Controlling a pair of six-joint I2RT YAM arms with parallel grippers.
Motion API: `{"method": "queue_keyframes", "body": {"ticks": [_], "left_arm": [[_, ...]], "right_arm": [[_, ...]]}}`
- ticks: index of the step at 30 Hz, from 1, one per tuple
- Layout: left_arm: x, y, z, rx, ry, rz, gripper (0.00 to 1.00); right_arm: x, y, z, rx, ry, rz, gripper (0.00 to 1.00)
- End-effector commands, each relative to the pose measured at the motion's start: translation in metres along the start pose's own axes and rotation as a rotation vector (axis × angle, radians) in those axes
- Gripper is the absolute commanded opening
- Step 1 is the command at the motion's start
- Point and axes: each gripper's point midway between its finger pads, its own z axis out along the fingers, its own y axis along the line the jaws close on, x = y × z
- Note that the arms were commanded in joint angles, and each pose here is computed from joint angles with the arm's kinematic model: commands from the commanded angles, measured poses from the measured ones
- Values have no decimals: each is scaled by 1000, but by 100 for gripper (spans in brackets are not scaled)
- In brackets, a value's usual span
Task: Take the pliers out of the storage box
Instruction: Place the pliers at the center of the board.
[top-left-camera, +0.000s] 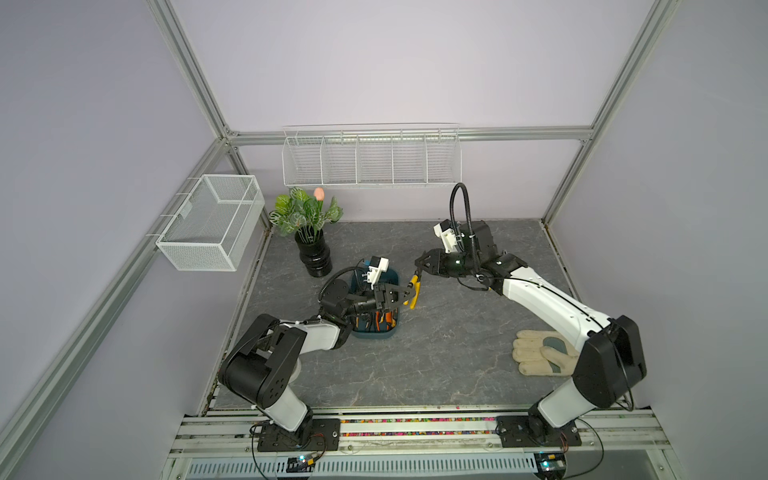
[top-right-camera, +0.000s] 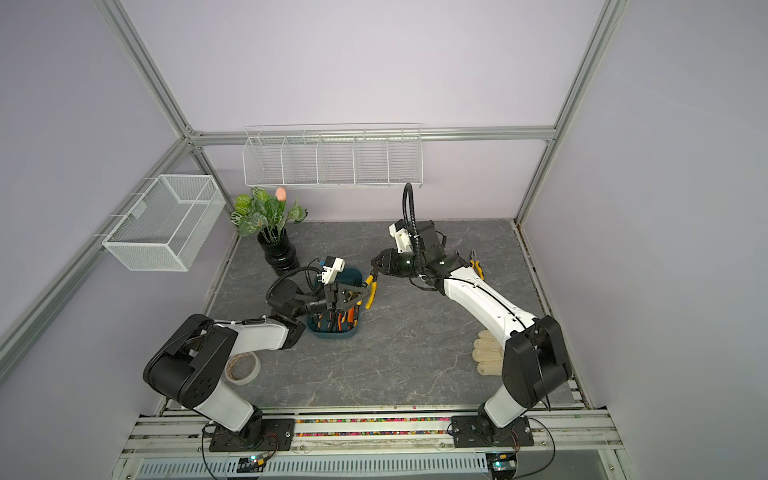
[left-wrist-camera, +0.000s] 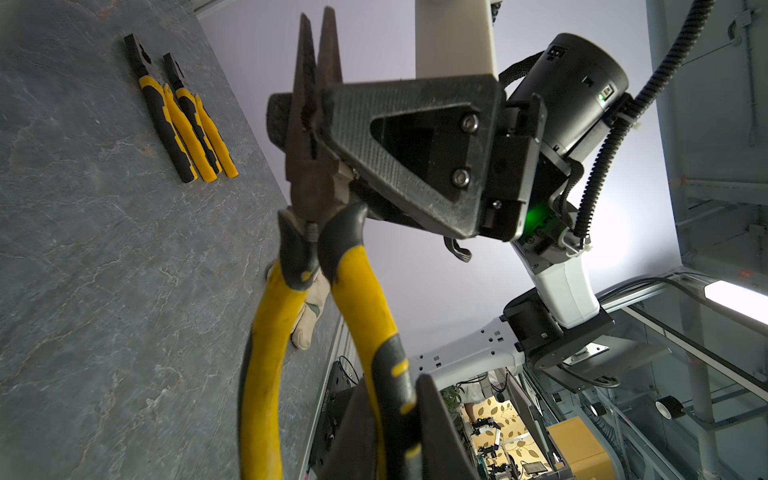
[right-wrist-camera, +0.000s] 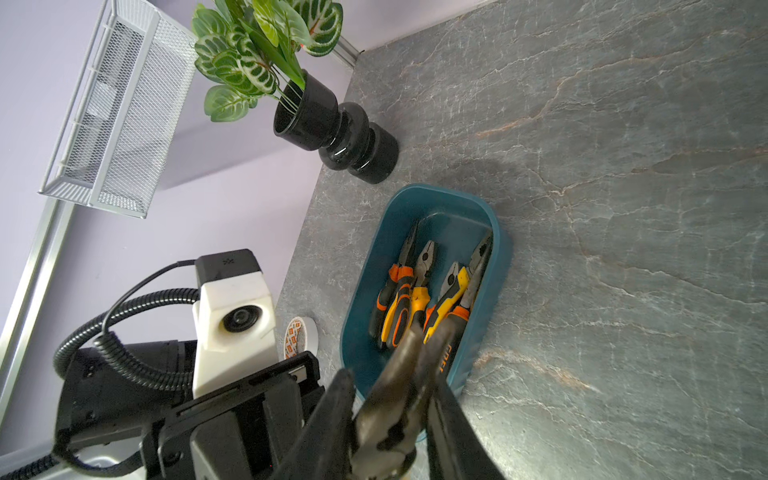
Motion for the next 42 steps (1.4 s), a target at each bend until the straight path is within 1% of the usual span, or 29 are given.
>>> {"method": "queue_keyframes", "body": {"ticks": [1, 4, 10, 13, 14, 16, 18, 19, 21, 22, 23, 26, 29, 31, 35, 37, 42], "left_arm": [[-19, -26, 0, 47, -51, 92, 0], [-20, -26, 0, 46, -53, 92, 0], [-20, -25, 0, 44, -51, 91, 0], [-20, -24, 1, 41, -47, 86, 1], [-20, -24, 1, 41, -47, 85, 6], [-20, -24, 1, 40, -47, 87, 15], [-20, -24, 1, 32, -45, 88, 29], [-20, -24, 1, 28, -46, 91, 34], [-20, -23, 1, 15, -48, 94, 53], [-20, -22, 0, 10, -49, 95, 60], [-20, -24, 0, 7, -50, 102, 63], [-20, -25, 0, -4, -47, 109, 68], [-19, -26, -1, -24, -37, 116, 69], [-17, -23, -1, -60, -24, 112, 69], [-14, -20, -5, -133, -6, 166, 69], [-13, -23, -6, -144, -5, 180, 69], [-11, -20, -7, -153, -1, 172, 68]], "right_arm": [[11, 2, -5, -7, 31, 27, 31], [13, 3, -2, -24, 38, 53, 30], [17, 0, 0, -36, 34, 116, 14], [17, -4, -2, 0, 34, 102, 8], [16, -7, -4, 26, 32, 93, 7], [15, -10, -8, 63, 30, 71, 6], [13, -11, -11, 82, 25, 56, 7], [12, -11, -13, 88, 22, 53, 6], [11, -11, -14, 97, 21, 43, 7], [11, -12, -14, 103, 22, 42, 6], [10, -12, -15, 109, 19, 36, 7], [8, -15, -18, 138, 11, 20, 6], [4, -23, -26, 202, 6, -15, 6], [0, -30, -34, 261, 2, -49, 7], [-9, -55, -52, 419, 30, -118, 6], [-11, -70, -56, 469, 51, -120, 6], [-11, -102, -62, 506, 83, -69, 7]]}}
